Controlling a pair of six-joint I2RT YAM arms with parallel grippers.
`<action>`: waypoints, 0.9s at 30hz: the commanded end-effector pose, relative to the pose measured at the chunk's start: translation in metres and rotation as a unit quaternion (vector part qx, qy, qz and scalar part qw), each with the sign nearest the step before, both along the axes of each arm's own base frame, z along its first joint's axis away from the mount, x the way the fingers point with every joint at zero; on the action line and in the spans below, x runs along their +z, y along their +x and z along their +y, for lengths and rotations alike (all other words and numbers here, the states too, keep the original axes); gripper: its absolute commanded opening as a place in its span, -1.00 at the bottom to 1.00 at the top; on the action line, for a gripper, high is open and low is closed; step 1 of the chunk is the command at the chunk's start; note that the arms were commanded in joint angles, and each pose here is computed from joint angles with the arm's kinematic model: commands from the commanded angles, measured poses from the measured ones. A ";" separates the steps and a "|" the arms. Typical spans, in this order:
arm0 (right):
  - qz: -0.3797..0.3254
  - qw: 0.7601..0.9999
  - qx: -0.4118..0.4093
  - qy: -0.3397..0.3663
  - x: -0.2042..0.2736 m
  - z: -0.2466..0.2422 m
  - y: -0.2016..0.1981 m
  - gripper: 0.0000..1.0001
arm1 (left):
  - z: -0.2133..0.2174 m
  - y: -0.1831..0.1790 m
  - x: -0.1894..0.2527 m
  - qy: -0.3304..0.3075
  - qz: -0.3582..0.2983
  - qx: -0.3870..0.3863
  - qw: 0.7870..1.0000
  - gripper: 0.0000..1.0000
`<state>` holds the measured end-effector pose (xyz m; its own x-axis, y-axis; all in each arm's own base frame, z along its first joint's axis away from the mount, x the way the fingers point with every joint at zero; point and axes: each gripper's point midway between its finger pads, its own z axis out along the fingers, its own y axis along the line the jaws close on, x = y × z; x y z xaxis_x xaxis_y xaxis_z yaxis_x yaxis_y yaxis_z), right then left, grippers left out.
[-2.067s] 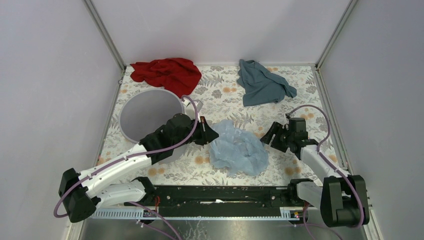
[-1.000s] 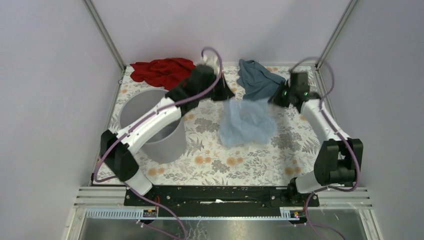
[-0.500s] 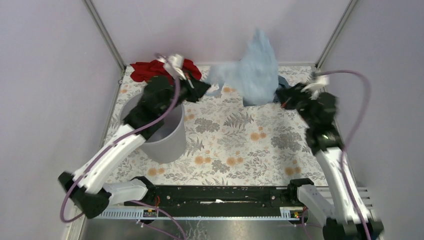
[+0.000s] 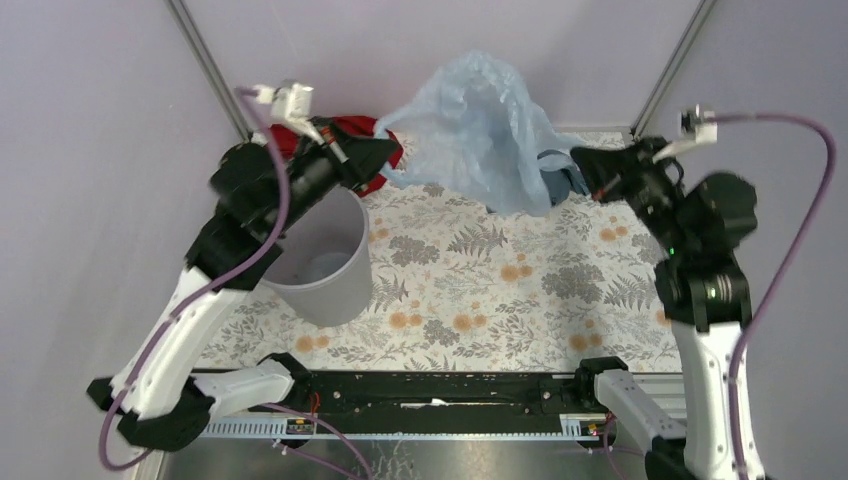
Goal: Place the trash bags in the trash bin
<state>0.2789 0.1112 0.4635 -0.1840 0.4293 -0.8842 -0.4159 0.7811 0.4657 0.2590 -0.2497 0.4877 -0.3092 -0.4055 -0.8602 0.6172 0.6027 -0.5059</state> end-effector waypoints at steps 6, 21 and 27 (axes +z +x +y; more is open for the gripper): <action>0.275 0.960 -0.048 -0.036 -0.236 -0.016 -0.006 -1.00 | 0.036 0.019 -0.119 0.121 0.098 0.099 0.983 -1.00; 0.094 0.996 -0.009 -0.005 -0.060 -0.003 -0.011 -1.00 | 0.021 0.006 -0.012 0.035 -0.011 0.043 0.998 -1.00; 0.212 0.977 -0.022 -0.015 -0.168 -0.007 -0.017 -1.00 | 0.018 0.025 -0.110 0.124 0.098 0.064 0.985 -1.00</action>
